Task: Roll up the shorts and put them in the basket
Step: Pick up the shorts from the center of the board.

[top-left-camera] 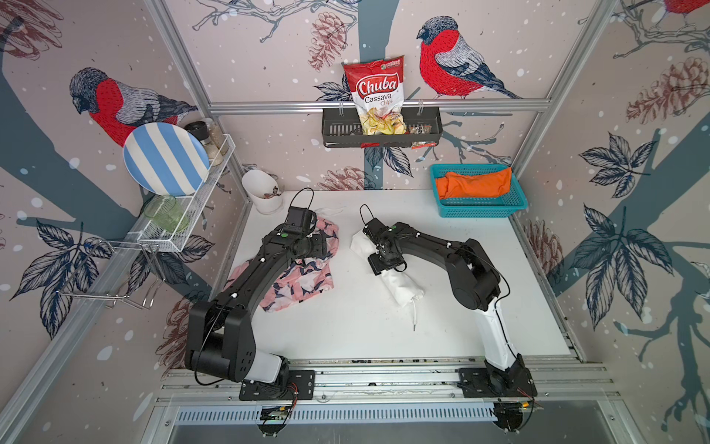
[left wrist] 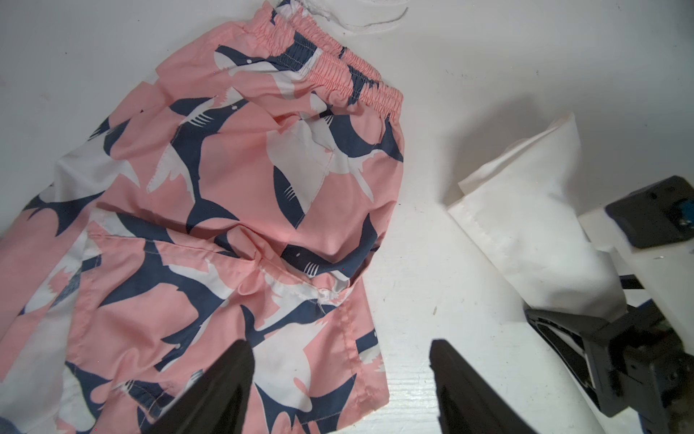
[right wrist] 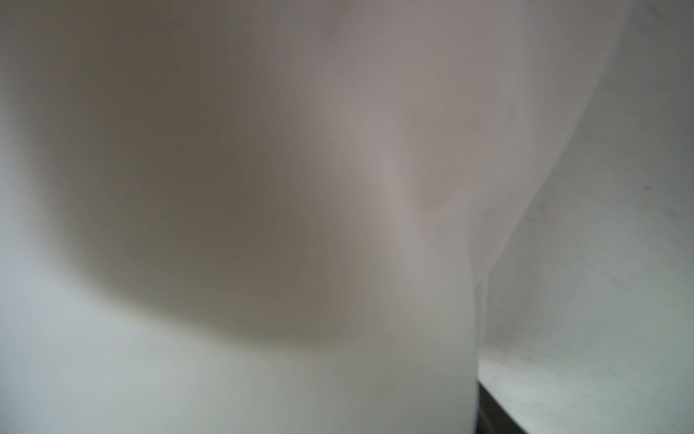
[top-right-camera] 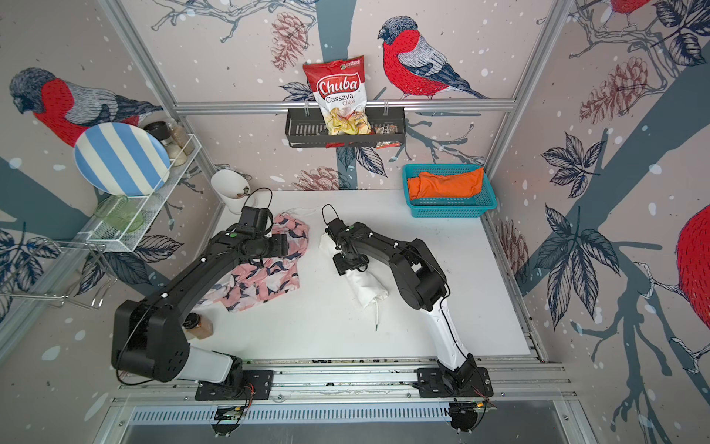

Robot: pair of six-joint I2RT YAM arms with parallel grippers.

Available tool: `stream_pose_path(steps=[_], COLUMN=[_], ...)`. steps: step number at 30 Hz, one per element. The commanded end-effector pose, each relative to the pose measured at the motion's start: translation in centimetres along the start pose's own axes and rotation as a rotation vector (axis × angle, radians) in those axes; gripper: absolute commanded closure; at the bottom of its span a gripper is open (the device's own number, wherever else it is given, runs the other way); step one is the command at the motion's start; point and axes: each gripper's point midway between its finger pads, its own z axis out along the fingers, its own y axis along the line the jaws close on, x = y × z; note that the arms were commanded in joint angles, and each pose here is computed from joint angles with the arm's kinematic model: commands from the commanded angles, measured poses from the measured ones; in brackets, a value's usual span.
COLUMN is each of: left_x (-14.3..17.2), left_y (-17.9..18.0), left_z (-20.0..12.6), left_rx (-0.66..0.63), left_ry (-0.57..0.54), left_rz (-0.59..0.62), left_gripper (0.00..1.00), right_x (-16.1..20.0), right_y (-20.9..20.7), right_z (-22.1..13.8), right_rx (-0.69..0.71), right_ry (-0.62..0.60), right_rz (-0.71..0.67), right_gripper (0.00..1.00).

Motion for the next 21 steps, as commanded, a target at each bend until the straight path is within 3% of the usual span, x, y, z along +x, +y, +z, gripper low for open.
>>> stream_pose_path(steps=[1,11,21], left_x=[-0.6,-0.7,-0.5], left_y=[-0.1,0.2,0.1], left_z=[-0.3,-0.1,-0.1], left_rx=[0.020,0.044,0.053], left_ry=[-0.027,-0.024,-0.021], left_rz=[0.008,-0.013,-0.014], left_gripper=[0.23,0.23,0.23], right_x=[0.3,-2.1,-1.3], right_y=[0.6,2.4,2.7], right_z=[-0.9,-7.1,-4.8], right_rx=[-0.034,-0.113,-0.121], right_ry=[0.005,-0.135,-0.085], right_rz=[-0.023,-0.031,-0.034], right_gripper=[0.17,0.04,0.00])
